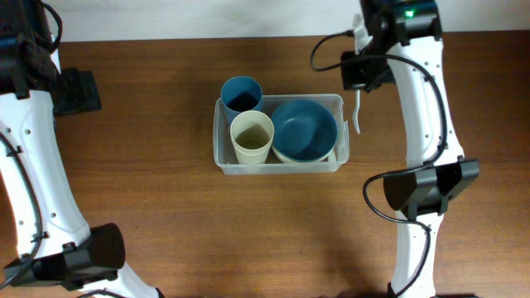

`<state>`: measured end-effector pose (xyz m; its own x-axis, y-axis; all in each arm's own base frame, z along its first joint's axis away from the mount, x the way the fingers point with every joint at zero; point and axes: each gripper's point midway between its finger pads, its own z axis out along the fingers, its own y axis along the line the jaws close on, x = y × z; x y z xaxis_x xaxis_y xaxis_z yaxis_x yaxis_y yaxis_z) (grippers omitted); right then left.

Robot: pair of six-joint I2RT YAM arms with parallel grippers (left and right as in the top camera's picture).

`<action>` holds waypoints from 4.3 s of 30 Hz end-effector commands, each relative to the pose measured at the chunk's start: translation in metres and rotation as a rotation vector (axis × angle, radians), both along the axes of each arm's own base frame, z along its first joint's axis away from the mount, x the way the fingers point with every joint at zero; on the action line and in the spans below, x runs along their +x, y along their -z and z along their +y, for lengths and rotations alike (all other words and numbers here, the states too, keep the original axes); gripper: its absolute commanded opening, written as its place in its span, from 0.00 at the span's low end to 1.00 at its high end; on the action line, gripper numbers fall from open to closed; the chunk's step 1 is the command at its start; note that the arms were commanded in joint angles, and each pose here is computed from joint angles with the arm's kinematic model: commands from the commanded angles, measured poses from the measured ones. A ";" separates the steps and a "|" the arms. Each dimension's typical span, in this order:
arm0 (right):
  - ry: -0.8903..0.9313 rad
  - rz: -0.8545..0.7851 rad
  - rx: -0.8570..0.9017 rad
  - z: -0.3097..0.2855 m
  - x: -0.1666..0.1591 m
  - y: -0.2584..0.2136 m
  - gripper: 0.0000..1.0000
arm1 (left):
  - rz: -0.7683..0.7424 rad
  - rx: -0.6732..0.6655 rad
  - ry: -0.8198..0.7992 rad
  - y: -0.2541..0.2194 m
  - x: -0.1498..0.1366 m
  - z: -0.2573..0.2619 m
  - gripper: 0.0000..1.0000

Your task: Pack container

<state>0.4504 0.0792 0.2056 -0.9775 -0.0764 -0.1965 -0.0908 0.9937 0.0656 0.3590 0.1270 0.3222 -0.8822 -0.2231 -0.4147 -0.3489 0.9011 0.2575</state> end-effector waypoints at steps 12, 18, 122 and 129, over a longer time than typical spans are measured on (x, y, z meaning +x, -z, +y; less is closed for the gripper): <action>-0.094 0.181 0.070 0.031 -0.019 0.066 0.04 | -0.039 0.021 -0.006 -0.014 -0.005 0.002 1.00; -0.082 0.171 0.074 0.032 -0.016 0.066 0.04 | -0.039 0.021 -0.006 -0.014 -0.005 0.002 1.00; 0.208 -0.617 0.199 -0.033 -0.036 -0.215 0.99 | -0.039 0.021 -0.006 -0.014 -0.005 0.002 1.00; 0.194 -0.612 0.223 -0.028 -0.037 -0.216 0.99 | -0.039 0.021 -0.006 -0.014 -0.005 0.002 1.00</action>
<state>0.4150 0.0483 0.4219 -0.6710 0.2041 -0.7128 0.0204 0.9661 0.2574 0.3591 0.1270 0.3222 -0.8821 -0.2234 -0.4147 -0.3491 0.9012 0.2570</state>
